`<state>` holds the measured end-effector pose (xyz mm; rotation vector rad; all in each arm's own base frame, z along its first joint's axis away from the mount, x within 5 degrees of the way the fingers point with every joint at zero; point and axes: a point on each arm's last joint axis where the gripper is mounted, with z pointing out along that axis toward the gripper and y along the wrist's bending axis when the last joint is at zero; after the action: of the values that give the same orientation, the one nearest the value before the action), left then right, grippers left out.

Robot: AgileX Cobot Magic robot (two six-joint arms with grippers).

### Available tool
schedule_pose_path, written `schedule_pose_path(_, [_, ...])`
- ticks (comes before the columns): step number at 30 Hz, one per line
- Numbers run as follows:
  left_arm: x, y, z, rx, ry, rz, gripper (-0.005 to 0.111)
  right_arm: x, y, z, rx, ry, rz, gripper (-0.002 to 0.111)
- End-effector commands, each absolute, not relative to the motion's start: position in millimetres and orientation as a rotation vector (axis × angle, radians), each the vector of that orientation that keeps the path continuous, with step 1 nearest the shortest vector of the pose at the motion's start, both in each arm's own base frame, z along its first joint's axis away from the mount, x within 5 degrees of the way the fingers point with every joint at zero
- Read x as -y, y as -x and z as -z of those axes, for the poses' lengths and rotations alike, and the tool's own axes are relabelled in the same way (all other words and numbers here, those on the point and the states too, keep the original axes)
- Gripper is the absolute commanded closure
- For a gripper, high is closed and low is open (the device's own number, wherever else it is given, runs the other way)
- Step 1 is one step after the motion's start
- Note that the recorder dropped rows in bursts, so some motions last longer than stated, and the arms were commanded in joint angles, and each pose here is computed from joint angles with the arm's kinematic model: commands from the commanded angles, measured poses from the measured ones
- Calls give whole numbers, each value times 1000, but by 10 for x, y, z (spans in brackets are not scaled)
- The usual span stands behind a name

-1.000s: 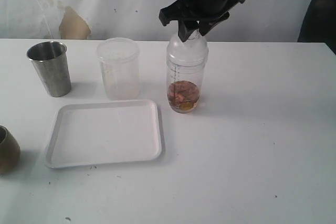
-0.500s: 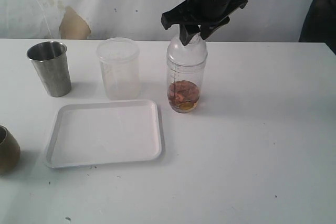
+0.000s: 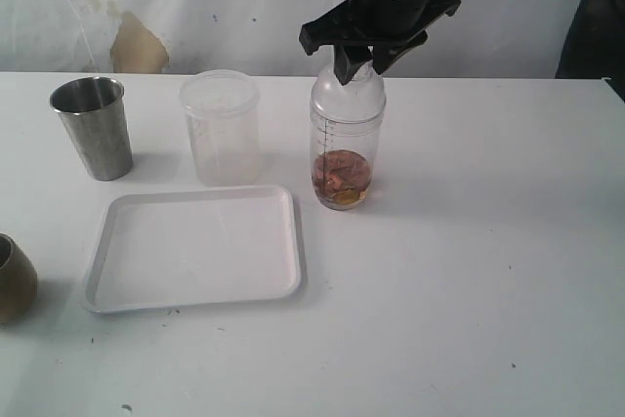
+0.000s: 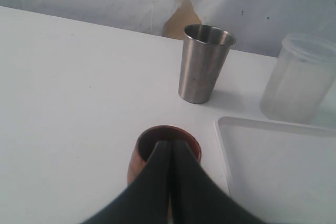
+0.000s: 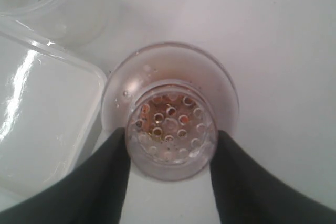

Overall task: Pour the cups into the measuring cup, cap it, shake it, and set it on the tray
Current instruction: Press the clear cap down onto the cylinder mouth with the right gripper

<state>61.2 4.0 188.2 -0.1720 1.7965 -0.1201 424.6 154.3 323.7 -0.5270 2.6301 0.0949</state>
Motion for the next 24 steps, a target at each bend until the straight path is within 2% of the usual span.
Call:
schedule_pose_path(1, [-37, -611, -1871, -1795, 163, 120, 106, -1487, -4288, -3178, -2646, 522, -62, 108])
schedule_pose_path(7, [-37, -611, -1871, -1795, 163, 120, 106, -1509, -4351, -3014, -2681, 529, -55, 107])
schedule_pose_path(9, [-37, -611, -1871, -1795, 163, 120, 106, -1509, -4351, -3014, -2681, 529, -55, 102])
schedule_pose_path(10, [-37, -611, -1871, -1795, 163, 120, 106, -1508, -4347, -3024, -2678, 529, -56, 98])
schedule_pose_path(17, [-37, -611, -1871, -1795, 163, 120, 106, -1496, -4339, -3053, -2673, 520, -46, 50])
schedule_pose_path(19, [-37, -611, -1871, -1795, 163, 120, 106, -1495, -4340, -3053, -2675, 507, -47, 46])
schedule_pose_path(24, [-37, -611, -1871, -1795, 163, 120, 106, -1493, -4340, -3053, -2678, 493, -47, 47])
